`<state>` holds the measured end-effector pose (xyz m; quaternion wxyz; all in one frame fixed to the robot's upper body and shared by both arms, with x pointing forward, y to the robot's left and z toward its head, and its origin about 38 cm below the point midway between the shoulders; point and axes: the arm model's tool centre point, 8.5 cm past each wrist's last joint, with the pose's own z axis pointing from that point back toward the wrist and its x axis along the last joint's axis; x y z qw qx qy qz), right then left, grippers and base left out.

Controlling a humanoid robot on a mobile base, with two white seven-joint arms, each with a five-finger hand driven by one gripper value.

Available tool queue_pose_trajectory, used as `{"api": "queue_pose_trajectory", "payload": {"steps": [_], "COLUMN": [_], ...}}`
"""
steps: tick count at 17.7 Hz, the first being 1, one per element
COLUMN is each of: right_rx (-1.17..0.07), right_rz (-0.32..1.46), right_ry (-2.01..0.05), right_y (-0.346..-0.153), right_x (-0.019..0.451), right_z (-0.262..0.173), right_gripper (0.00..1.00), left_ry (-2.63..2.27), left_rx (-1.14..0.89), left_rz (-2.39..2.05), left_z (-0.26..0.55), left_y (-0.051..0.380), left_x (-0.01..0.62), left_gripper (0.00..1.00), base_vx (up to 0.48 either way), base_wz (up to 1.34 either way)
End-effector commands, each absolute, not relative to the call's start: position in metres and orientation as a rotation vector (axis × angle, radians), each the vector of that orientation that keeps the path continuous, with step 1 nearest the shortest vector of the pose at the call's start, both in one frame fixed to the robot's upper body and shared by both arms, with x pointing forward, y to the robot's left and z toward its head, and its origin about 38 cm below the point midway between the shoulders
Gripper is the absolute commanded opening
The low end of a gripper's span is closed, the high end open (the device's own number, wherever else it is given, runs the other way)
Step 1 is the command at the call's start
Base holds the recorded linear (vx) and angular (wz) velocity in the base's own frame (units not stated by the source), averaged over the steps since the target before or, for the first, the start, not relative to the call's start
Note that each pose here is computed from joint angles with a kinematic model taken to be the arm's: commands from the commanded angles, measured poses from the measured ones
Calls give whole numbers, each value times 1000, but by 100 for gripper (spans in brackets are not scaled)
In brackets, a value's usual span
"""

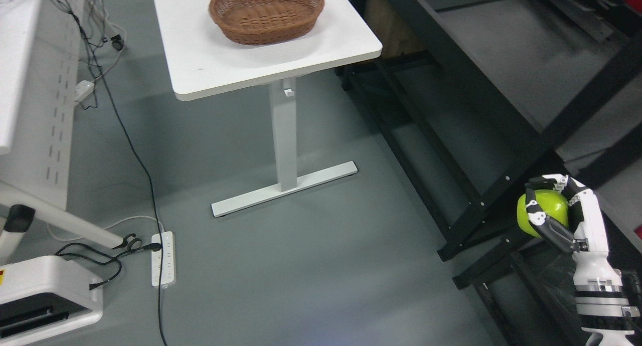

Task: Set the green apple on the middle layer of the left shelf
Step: 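Turn and drive toward the black shelf holding the apple, then move the held apple over the shelf's middle tier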

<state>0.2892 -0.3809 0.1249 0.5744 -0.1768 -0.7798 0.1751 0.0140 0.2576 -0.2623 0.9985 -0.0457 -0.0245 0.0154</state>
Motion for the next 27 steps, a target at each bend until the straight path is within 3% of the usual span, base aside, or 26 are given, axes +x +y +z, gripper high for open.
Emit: {"api": "queue_pose_trajectory", "payload": {"steps": [1,14,27], "right_rx": [-416,-425,-424], "right_rz": [406,400,399], "right_ry": [-1825,-1822,-1824], "right_y": [-381,-384,-383], "right_x": [289,289,290], "right_z": [125,126,126], "right_gripper": [5,5,5], "left_ry": [-70,-70,-70], "left_rx": [-75,-75,-75], "left_rz": [27,27,27], "left_z": [-261,-261,-261], "left_y": [269,269,269], "left_x": [28,28,28], "left_gripper": [100,100,100], "base_vx": [-118,-56,127], "base_wz": [-633,-663,-707]}}
